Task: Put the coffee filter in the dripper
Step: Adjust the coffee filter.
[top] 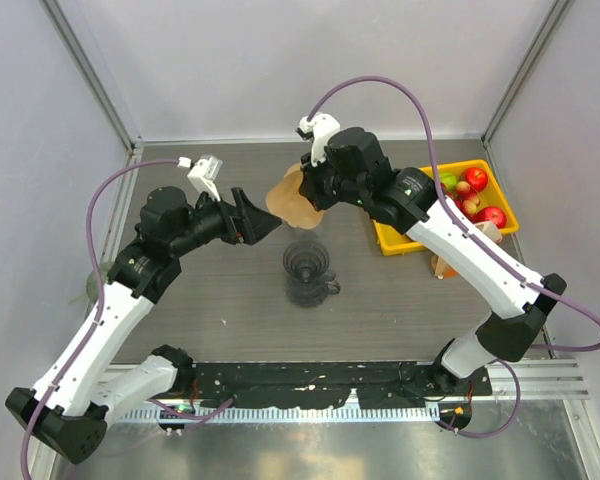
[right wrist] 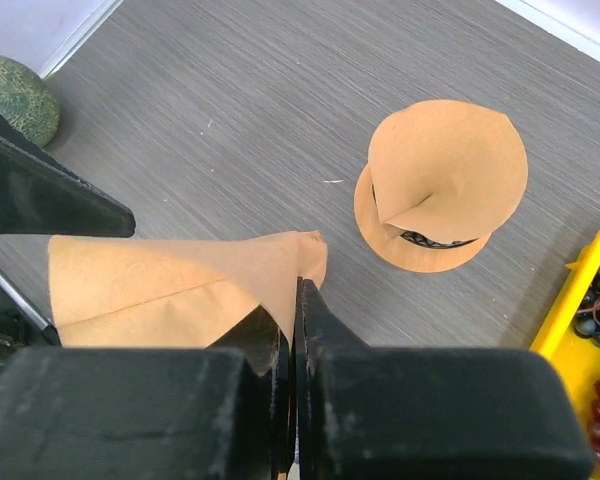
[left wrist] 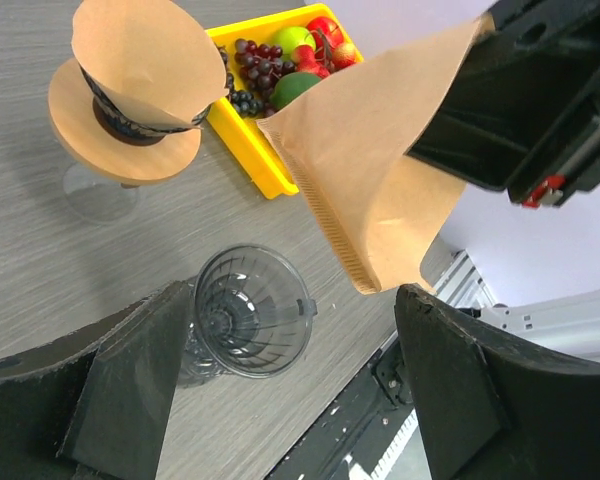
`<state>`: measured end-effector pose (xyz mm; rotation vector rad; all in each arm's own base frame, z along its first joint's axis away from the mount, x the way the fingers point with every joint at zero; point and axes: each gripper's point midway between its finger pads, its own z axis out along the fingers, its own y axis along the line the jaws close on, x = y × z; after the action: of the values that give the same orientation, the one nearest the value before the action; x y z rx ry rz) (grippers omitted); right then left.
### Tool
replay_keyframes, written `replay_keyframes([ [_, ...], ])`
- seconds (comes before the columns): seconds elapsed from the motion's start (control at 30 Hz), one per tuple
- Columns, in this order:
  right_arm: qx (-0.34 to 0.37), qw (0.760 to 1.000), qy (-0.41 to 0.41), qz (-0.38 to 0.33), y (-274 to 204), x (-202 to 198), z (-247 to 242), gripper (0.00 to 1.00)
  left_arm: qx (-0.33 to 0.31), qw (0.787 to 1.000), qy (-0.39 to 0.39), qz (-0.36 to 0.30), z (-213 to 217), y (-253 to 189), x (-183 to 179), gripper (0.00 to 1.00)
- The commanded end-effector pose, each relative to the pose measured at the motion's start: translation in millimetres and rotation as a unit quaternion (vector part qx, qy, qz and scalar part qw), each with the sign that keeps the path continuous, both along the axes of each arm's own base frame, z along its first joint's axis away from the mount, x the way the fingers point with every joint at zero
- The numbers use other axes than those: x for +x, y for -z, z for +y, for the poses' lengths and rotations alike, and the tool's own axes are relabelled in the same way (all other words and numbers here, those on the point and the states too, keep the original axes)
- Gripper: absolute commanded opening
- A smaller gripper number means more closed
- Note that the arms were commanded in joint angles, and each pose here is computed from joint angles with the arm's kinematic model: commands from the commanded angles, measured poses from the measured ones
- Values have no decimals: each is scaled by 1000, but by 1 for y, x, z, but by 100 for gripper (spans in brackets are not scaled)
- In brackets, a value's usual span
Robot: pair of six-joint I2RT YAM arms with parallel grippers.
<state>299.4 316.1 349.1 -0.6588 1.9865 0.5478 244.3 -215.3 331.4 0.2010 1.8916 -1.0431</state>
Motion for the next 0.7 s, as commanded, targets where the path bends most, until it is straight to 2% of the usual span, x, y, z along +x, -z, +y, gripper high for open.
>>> replay_keyframes([
  [0.0,20,997,59,-52,-28,6,-11,5,-48,998,-22,-33,-4,-38,9,85],
  [0.23,16,993,80,-80,-36,3,-6,5,-100,994,-40,3,-11,-37,16,87],
  [0.37,2,991,95,-89,-33,8,-11,5,-113,993,-29,-11,-11,-44,10,91],
  [0.47,-6,990,106,-94,-31,9,-20,5,-102,994,-30,-24,-4,-43,5,91],
  [0.6,-5,989,114,-99,-30,13,-29,5,-96,994,-55,-27,15,-36,3,99],
  [0.67,-2,989,112,-96,-29,13,-29,5,-101,993,-45,-29,12,-37,2,99],
])
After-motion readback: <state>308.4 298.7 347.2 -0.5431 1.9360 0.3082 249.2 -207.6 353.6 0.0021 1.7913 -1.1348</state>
